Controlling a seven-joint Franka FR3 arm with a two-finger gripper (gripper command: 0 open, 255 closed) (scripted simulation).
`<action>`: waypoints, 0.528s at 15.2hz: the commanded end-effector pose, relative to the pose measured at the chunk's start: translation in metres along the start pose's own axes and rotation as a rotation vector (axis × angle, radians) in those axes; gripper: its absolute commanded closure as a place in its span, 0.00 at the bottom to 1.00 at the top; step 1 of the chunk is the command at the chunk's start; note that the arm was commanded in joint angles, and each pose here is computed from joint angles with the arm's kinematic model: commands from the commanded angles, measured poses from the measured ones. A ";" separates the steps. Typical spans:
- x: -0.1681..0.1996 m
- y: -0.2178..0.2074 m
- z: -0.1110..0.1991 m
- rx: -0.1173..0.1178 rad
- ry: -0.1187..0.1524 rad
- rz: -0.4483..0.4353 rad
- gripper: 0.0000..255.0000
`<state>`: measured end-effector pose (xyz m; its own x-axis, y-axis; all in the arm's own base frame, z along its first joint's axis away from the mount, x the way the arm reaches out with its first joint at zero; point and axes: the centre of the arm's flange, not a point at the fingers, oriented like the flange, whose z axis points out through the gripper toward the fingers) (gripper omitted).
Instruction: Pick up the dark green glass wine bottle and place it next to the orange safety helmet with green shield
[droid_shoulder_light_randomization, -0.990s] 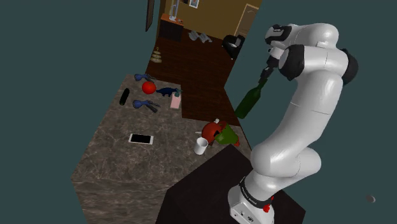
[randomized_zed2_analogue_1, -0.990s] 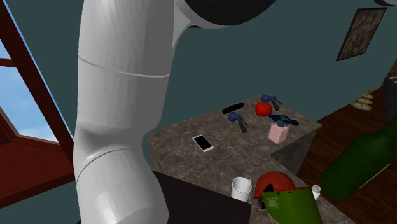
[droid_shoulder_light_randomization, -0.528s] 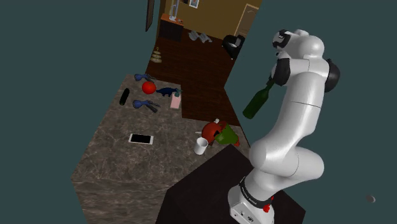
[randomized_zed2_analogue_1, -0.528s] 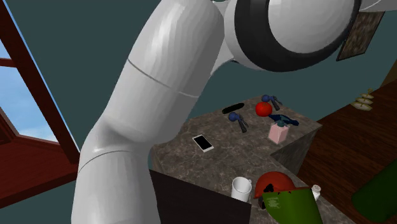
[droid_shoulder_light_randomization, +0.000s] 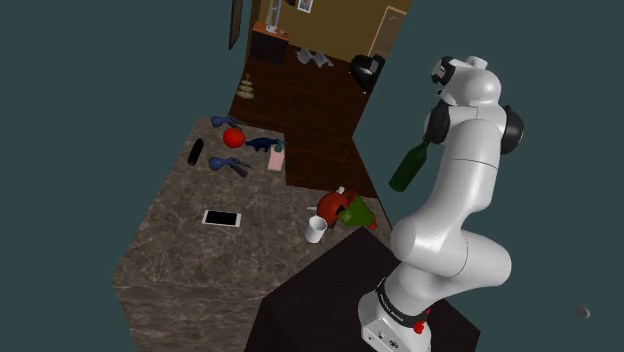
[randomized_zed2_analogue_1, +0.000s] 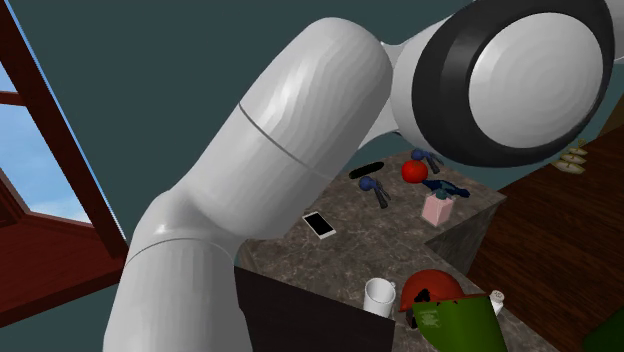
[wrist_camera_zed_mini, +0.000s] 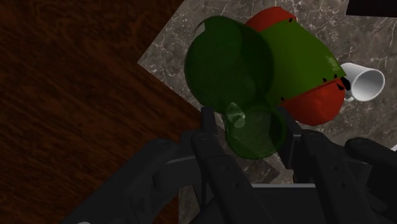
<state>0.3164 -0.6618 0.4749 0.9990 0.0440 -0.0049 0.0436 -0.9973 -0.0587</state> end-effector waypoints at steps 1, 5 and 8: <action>0.000 0.001 0.010 -0.001 0.000 0.000 1.00; 0.000 0.002 0.031 -0.001 0.000 0.000 1.00; 0.000 0.003 0.047 -0.001 0.000 0.000 1.00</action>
<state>0.3163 -0.6612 0.4334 0.9990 0.0443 -0.0048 0.0439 -0.9973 -0.0589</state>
